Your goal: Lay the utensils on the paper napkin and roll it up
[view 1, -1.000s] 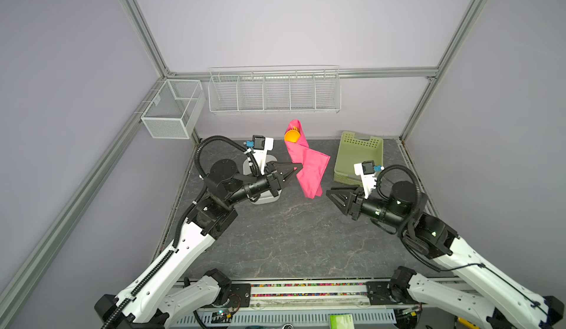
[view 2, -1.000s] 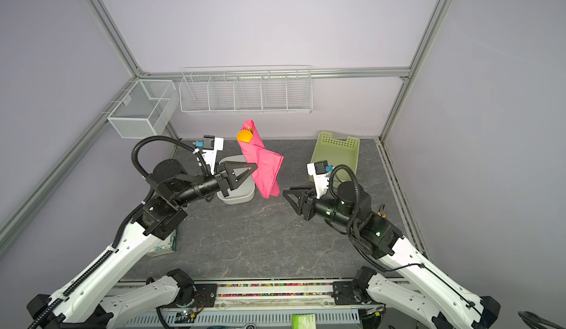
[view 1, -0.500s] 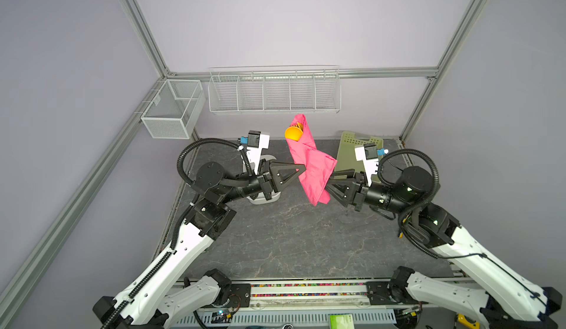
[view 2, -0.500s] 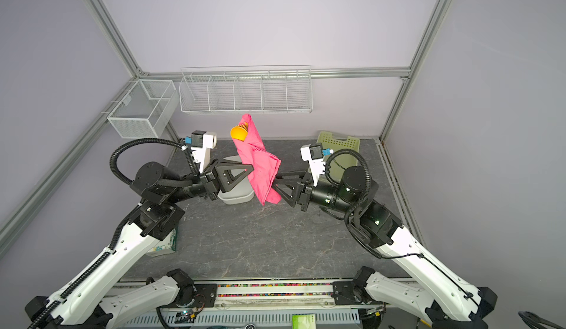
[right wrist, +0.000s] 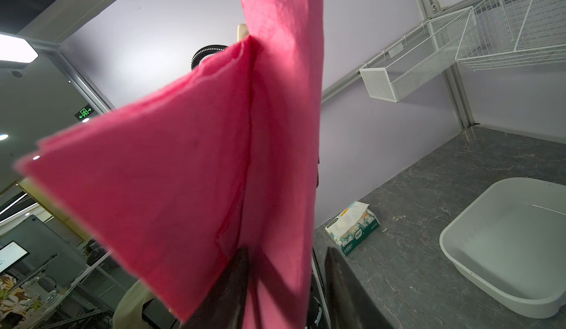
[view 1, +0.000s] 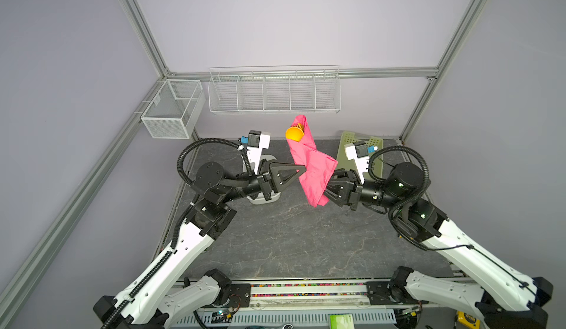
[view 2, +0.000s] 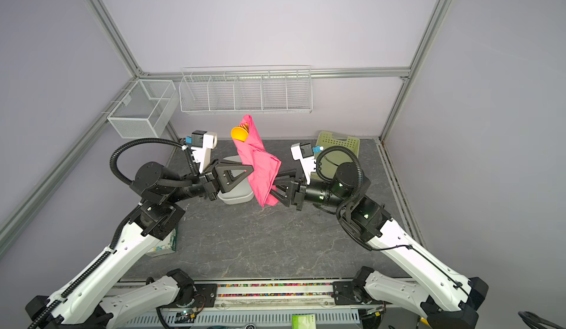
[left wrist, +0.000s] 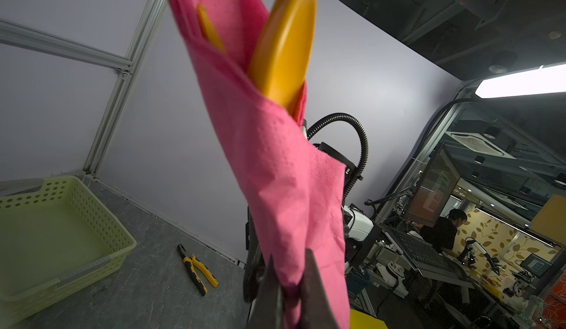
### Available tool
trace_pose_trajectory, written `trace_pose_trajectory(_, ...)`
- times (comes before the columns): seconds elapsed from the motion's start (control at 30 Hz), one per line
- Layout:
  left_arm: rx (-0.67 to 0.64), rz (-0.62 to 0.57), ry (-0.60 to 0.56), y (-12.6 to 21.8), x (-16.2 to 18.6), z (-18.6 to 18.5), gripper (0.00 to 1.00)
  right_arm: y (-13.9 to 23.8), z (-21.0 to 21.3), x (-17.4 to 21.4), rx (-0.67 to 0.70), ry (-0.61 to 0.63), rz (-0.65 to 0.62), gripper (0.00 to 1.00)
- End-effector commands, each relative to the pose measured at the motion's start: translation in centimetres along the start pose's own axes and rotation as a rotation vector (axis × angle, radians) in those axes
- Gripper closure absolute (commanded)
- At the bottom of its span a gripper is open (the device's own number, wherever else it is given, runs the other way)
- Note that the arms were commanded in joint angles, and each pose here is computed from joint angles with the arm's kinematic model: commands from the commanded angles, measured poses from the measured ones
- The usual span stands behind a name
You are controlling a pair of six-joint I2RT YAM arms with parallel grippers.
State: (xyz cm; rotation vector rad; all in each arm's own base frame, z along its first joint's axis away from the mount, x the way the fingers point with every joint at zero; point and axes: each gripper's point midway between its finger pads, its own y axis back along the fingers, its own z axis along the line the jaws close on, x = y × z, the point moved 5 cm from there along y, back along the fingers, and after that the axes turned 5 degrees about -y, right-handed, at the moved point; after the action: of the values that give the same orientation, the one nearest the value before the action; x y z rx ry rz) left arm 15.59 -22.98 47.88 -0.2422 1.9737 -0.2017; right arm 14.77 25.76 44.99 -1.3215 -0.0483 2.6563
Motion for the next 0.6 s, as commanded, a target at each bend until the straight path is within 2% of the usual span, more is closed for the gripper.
trace_pose_trajectory(0.0, 0.020, -0.027, -0.028, 0.0, -1.0, -0.7, 1.00, 0.0, 0.9, -0.3, -0.065, 0.024, -0.001, 0.53)
trace_pose_trajectory(0.07, 0.019, -0.029, -0.027, 0.0, -1.0, -0.6, 1.00, -0.1, 0.9, -0.3, -0.072, 0.022, 0.008, 0.54)
trace_pose_trajectory(0.47, 0.017, -0.021, -0.015, -0.2, -0.8, -0.3, 1.00, -0.3, -0.4, -0.1, 0.014, 0.026, 0.004, 0.76)
trace_pose_trajectory(0.57, 0.005, -0.021, -0.008, -0.2, -0.7, -0.1, 0.95, -0.1, -0.6, -0.3, 0.040, 0.038, -0.008, 0.81)
